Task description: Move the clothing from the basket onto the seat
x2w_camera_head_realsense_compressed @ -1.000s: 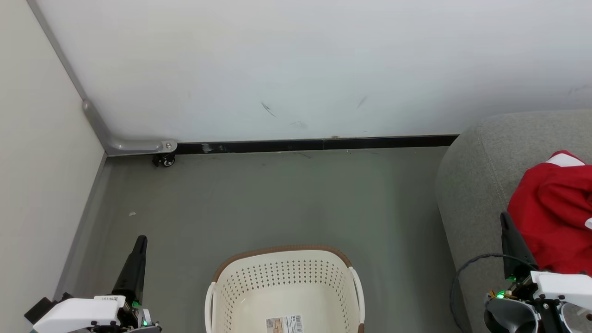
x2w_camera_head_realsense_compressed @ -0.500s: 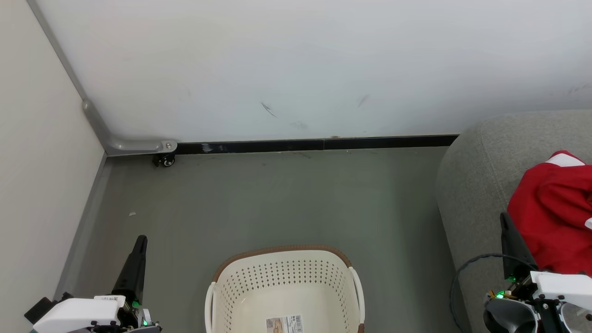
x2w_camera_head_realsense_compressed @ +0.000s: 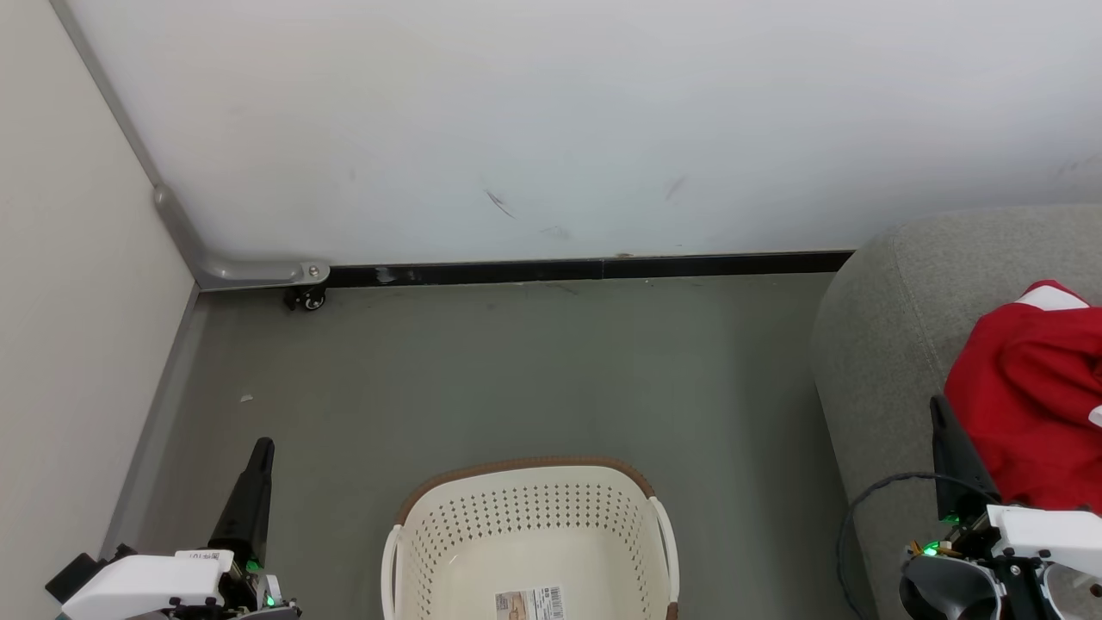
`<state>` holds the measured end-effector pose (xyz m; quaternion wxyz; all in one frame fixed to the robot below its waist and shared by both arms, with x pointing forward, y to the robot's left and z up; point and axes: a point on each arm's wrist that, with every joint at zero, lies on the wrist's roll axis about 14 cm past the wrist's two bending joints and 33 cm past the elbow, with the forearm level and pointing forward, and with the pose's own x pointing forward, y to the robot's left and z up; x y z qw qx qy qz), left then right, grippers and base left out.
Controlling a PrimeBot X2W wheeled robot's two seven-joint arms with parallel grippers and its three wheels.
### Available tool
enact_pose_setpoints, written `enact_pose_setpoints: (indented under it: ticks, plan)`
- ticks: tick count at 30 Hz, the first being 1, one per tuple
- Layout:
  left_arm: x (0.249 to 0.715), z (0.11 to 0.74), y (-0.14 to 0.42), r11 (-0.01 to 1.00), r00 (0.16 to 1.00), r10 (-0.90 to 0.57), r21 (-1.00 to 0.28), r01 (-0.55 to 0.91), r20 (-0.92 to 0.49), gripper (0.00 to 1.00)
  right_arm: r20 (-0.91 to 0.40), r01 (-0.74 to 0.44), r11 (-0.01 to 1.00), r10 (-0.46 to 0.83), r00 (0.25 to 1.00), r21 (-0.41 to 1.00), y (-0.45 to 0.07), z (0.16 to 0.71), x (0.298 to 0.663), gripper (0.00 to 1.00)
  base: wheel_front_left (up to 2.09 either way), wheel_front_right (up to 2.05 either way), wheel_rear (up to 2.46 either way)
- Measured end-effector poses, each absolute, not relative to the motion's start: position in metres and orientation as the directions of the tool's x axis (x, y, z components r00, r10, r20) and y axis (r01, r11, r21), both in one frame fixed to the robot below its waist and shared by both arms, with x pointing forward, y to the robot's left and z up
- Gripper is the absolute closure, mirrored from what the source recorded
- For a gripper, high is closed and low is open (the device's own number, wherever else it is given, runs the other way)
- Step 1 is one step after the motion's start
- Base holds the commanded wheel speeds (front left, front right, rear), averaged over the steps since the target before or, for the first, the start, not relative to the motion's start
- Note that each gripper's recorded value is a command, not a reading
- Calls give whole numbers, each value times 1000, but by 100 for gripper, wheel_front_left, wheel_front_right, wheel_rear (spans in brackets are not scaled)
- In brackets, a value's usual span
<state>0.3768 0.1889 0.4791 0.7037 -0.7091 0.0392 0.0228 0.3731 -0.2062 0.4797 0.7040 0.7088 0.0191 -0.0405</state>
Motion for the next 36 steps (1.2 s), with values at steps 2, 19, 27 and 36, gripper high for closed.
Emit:
enact_pose_setpoints:
  ticks: [2, 19, 27, 36]
  plan:
    - [377, 479, 189, -7, 996, -23, -996, -88, -88, 100, -84, 84, -8, -30, 996, 996, -206, 480, 373, 100, 0, 0, 0]
    - [377, 479, 189, -8, 996, -24, -996, -87, -87, 100, -84, 84, -9, -29, 996, 996, -206, 480, 373, 100, 0, 0, 0]
    - [377, 479, 189, -8, 996, -24, -996, -87, -87, 100, -84, 84, -9, -30, 996, 996, -206, 480, 373, 100, 0, 0, 0]
    - [377, 479, 189, -8, 996, -24, -996, -87, -87, 100, -84, 84, -10, -30, 996, 996, -206, 480, 373, 100, 0, 0, 0]
